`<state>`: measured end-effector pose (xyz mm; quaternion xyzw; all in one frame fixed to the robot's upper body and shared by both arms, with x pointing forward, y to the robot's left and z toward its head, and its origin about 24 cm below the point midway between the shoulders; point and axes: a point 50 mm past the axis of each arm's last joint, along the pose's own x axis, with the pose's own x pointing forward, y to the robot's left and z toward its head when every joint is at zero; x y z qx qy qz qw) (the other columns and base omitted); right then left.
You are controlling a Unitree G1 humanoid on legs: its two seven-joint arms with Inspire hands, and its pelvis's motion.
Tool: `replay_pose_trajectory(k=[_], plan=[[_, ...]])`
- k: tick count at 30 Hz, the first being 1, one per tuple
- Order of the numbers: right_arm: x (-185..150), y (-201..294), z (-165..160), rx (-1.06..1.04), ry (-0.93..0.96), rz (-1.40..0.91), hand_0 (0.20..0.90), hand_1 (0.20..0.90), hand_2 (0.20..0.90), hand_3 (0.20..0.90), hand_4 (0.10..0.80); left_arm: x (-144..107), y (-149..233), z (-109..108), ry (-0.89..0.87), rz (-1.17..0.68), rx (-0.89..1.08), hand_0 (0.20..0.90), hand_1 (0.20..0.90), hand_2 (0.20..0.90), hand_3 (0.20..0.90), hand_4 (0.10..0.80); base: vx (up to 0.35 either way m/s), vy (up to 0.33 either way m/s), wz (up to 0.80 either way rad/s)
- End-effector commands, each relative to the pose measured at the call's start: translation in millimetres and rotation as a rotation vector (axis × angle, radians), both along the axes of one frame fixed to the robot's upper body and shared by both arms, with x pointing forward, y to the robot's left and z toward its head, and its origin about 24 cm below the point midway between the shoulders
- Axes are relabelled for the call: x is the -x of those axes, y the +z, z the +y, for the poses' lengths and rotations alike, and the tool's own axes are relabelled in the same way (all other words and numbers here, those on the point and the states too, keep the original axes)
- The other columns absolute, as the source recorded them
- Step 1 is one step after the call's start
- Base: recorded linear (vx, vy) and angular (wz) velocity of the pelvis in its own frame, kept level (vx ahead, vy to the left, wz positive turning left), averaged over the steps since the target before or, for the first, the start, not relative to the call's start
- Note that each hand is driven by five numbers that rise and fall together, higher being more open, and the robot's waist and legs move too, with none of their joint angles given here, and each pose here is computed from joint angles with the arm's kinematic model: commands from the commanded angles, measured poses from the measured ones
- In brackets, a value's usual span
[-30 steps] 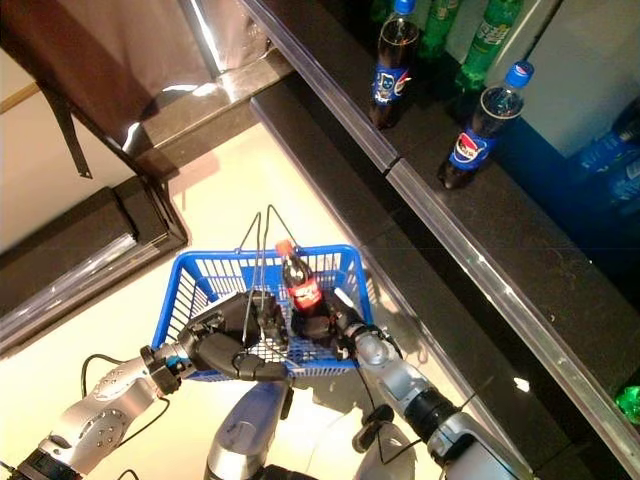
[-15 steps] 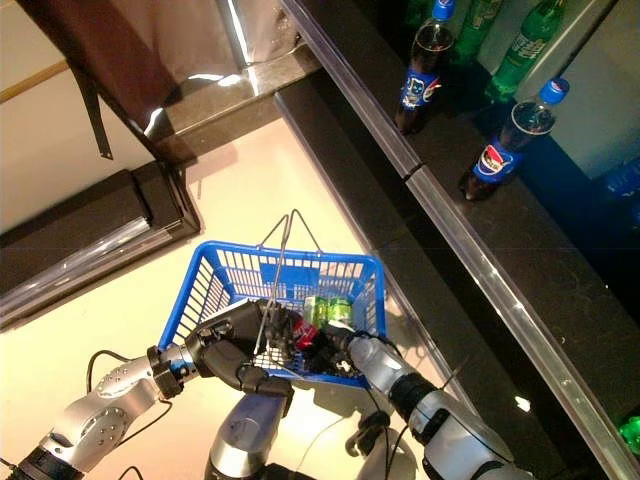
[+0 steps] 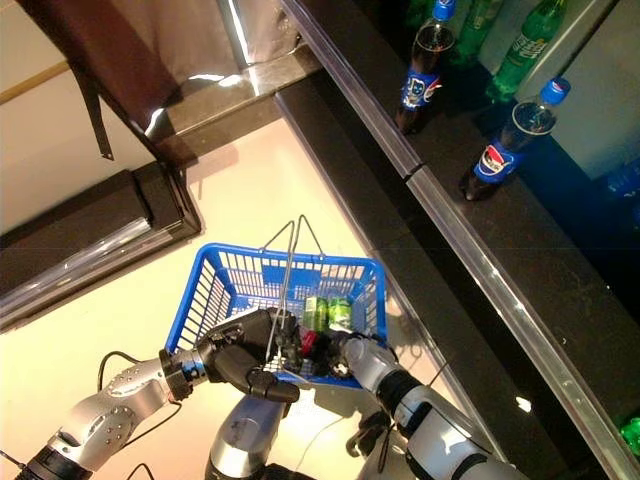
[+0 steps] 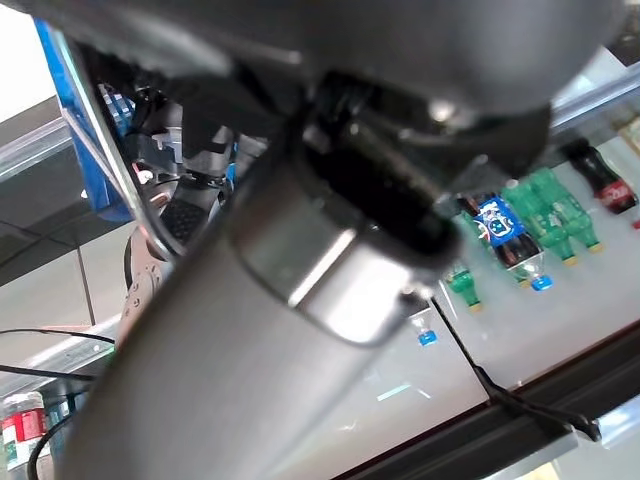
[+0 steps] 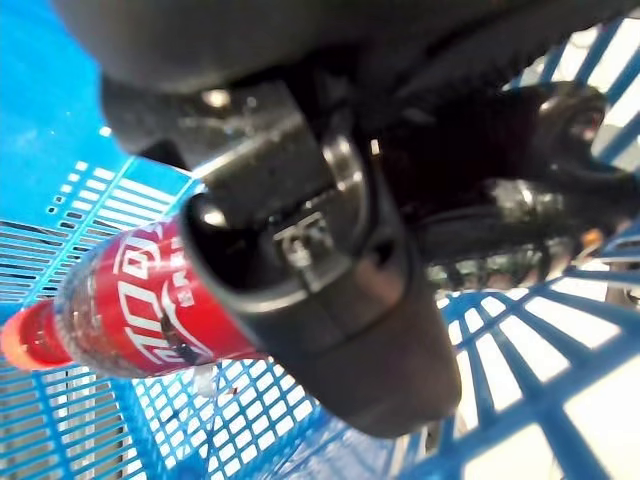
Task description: Pick up the drink and place into the basket.
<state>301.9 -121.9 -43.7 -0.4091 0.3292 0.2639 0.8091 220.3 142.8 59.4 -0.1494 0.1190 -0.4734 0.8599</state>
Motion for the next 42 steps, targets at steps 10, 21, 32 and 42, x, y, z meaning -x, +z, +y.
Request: replay_pose_trajectory(k=[10,21,32,42], plan=[[11,32,-14,-0.215,-0.144,-0.321,0.9,0.9,0.9,0.9,0.8,8,91,-11,-0.085,-0.448,0.463,0.3,0.3,0.3,0.2,0.1,0.025,0.004,-0.02],[38,94,-31,-0.47,-0.1,-0.593,0.9,0.9,0.9,0.9,0.8,11,72,8,0.072,-0.419,0.456,0.3,0.3,0.3,0.2,0.1,0.048,-0.006,-0.12],[75,127,-37,-0.918,-0.07,-0.554,0.9,0.9,0.9,0.9,0.8,25,38,26,0.24,-0.262,0.458,0.3,0.3,0.3,0.2,0.1,0.07,-0.004,-0.19],[81,145,-42,-1.211,-0.087,-0.543,0.9,0.9,0.9,0.9,0.8,18,10,39,0.45,-0.243,0.21,0.3,0.3,0.3,0.2,0.1,-0.011,0.008,-0.2]])
